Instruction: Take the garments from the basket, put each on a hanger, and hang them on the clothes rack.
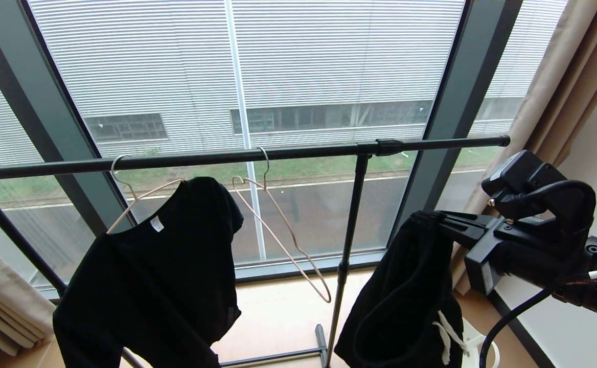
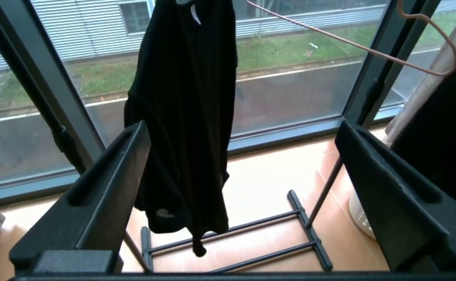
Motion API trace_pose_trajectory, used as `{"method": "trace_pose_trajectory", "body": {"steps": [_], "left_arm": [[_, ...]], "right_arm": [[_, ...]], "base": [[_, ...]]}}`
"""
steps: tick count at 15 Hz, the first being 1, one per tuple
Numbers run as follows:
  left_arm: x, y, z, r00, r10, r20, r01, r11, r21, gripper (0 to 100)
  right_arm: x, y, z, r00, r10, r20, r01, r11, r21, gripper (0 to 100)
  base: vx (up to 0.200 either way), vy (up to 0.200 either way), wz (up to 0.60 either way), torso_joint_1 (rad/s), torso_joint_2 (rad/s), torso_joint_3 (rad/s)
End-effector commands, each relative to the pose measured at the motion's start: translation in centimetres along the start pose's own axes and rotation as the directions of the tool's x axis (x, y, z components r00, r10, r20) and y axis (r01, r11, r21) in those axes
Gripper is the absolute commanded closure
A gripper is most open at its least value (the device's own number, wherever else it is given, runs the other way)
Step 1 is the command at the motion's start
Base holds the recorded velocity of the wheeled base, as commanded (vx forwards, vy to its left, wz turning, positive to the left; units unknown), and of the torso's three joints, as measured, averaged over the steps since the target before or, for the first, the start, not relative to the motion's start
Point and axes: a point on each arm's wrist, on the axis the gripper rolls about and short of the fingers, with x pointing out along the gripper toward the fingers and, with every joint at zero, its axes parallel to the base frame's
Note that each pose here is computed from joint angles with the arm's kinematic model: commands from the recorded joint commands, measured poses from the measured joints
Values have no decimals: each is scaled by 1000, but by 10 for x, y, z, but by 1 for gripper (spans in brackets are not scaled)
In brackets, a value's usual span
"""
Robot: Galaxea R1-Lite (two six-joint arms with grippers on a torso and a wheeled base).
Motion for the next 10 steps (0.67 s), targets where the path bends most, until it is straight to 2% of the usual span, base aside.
{"method": "trace_pose_trajectory", "body": {"steps": [1, 3, 5, 7, 10], "left_arm": [[0, 0, 0, 1000, 0, -1, 0, 1000, 0, 0], [0, 0, 0, 1000, 0, -1, 0, 1000, 2, 0], [0, 0, 0, 1000, 0, -1, 0, 1000, 2, 0], [0, 0, 0, 1000, 0, -1, 0, 1000, 2, 0], [0, 0, 0, 1000, 0, -1, 0, 1000, 0, 0]], "right_arm": [[0, -1, -1, 1000, -5, -4, 5, 1000, -1, 100], [1, -6, -2, 999, -29, -14, 29, 1000, 1, 100], [1, -7, -3, 999, -34, -12, 34, 999, 5, 100], [0, -9, -2, 999, -39, -11, 40, 999, 7, 100], [0, -10, -1, 999, -41, -6, 41, 999, 10, 100]], "base": [[0, 0, 0, 168, -334, -183], [0, 0, 0, 137, -300, -154], [0, 0, 0, 13, -28, -21], [0, 0, 600, 5, 0, 2], [0, 0, 0, 0, 0, 0]]}}
